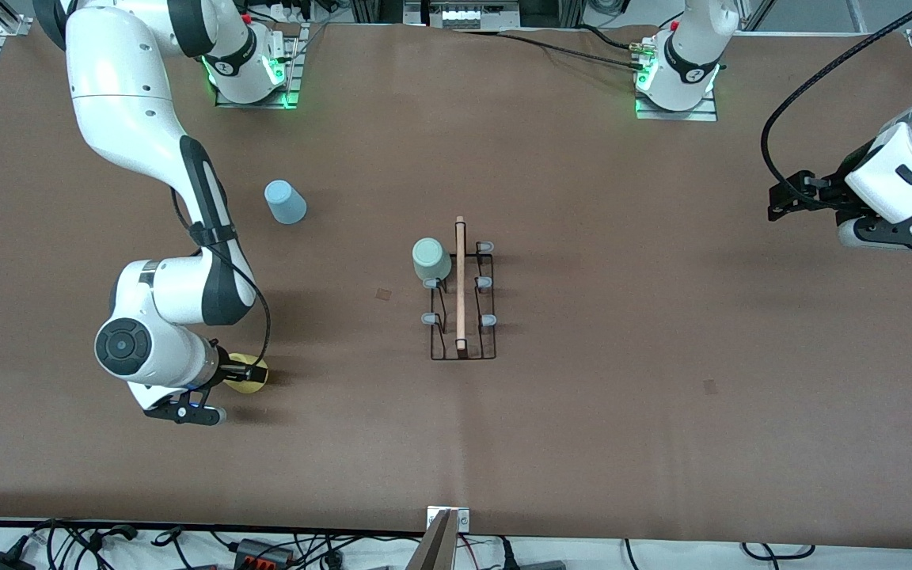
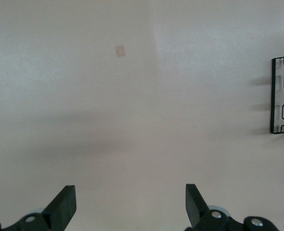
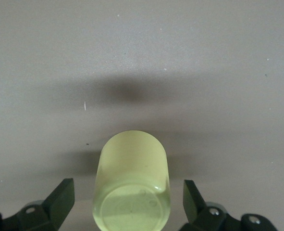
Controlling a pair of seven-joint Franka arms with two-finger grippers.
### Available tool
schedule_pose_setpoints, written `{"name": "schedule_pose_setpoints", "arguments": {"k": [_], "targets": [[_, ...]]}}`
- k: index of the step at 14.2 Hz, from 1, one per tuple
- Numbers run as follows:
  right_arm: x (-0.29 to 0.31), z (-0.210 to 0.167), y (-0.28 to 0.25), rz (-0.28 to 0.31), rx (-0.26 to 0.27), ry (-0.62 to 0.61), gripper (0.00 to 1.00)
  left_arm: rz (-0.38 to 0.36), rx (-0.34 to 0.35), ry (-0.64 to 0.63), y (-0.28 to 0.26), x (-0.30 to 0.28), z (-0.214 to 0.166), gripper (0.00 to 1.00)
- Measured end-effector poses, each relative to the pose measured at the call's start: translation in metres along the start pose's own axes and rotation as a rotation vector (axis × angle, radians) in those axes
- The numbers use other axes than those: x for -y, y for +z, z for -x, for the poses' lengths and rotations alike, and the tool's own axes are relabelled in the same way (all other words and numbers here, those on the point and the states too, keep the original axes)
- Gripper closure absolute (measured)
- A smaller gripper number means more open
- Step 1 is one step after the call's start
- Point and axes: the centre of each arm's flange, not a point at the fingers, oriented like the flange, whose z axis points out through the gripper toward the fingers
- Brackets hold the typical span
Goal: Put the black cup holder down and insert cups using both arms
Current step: 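Move the right gripper to the yellow cup and grasp it, then carry the yellow cup with the right gripper onto the rack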
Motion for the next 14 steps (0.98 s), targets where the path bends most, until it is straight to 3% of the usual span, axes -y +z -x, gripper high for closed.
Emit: {"name": "schedule_pose_setpoints", "arguments": {"k": [1, 2, 5, 10, 14], "targets": [[-0.001, 0.0, 0.0, -0.001, 0.0, -0.006, 0.07, 0.0, 0.0, 0.0, 0.0, 0.0, 0.0, 0.0], [-0.001, 0.0, 0.0, -0.001, 0.0, -0.009, 0.07, 0.0, 0.0, 0.001, 0.0, 0.0, 0.0, 0.0], [0.0, -0.001, -0.002, -0.005, -0.002, -0.013, 0.35, 0.0, 0.0, 0.002, 0.0, 0.0, 0.0, 0.0], [0.018, -0.003, -0.042, -0.028, -0.02, -0.082, 0.35, 0.0, 0.0, 0.002, 0.0, 0.0, 0.0, 0.0], [0.115, 0.03, -0.124, -0.142, -0.012, -0.202, 0.35, 0.0, 0.0, 0.002, 0.0, 0.0, 0.0, 0.0]]}}
